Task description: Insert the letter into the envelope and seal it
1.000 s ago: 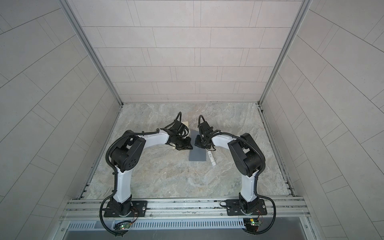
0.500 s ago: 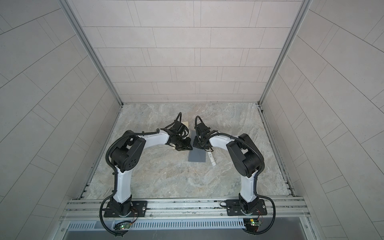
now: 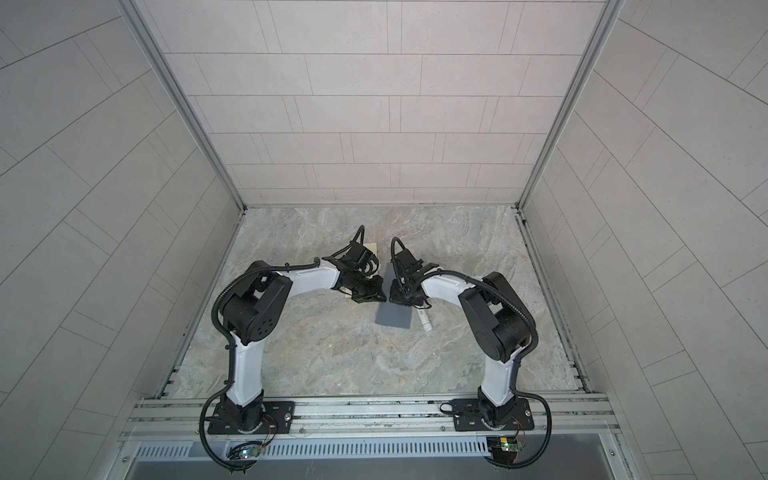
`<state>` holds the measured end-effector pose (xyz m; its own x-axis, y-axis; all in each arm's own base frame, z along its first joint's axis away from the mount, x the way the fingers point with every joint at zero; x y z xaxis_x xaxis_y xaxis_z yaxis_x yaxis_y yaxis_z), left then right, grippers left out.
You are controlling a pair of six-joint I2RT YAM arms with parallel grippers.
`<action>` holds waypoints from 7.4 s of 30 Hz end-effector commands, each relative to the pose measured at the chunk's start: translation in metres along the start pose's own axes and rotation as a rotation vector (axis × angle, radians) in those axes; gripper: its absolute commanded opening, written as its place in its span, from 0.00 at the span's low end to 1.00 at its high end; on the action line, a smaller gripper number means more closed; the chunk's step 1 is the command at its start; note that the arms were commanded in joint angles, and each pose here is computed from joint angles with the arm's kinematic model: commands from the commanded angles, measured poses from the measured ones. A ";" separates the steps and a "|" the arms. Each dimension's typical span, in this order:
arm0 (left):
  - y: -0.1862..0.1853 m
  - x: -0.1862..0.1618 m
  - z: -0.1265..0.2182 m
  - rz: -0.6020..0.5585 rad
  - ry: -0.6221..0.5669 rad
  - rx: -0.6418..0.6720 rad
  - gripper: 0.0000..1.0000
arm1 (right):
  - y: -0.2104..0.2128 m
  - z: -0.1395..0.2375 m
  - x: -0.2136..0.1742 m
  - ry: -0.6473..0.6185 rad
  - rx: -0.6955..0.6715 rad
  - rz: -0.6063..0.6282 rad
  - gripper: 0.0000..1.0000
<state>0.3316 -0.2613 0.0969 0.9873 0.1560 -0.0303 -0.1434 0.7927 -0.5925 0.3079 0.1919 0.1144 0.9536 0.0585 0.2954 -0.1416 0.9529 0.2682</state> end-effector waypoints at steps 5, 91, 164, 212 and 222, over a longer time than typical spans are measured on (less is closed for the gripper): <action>0.006 0.004 0.001 0.006 -0.027 0.033 0.00 | -0.011 -0.025 -0.020 0.167 -0.083 -0.035 0.02; -0.080 -0.007 0.093 -0.106 0.019 -0.396 0.00 | 0.028 0.099 -0.003 -0.272 0.428 0.109 0.35; -0.115 -0.008 0.116 0.026 0.070 -0.570 0.00 | -0.002 0.145 0.000 -0.487 0.507 0.129 0.16; -0.126 -0.016 0.128 -0.054 0.089 -0.628 0.00 | -0.001 0.162 -0.017 -0.564 0.679 0.135 0.51; -0.127 -0.015 0.124 -0.015 0.087 -0.620 0.00 | -0.004 0.159 -0.008 -0.563 0.501 0.092 0.13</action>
<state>0.3345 -0.2888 0.2545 0.9920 0.1071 -0.0662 -0.0995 0.3450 -0.9333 0.2552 0.1406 0.2519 0.7027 -0.1850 0.6870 -0.4601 0.6183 0.6371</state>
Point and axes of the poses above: each gripper's point midway between its finger pads, its own z axis back along the fingers, its own y axis along the line the jaws close on, x = y × z, the point moved 10 cm from there along z, back along the fingers, and after that the axes turned 15 degrees about z, right-handed, at the moved point
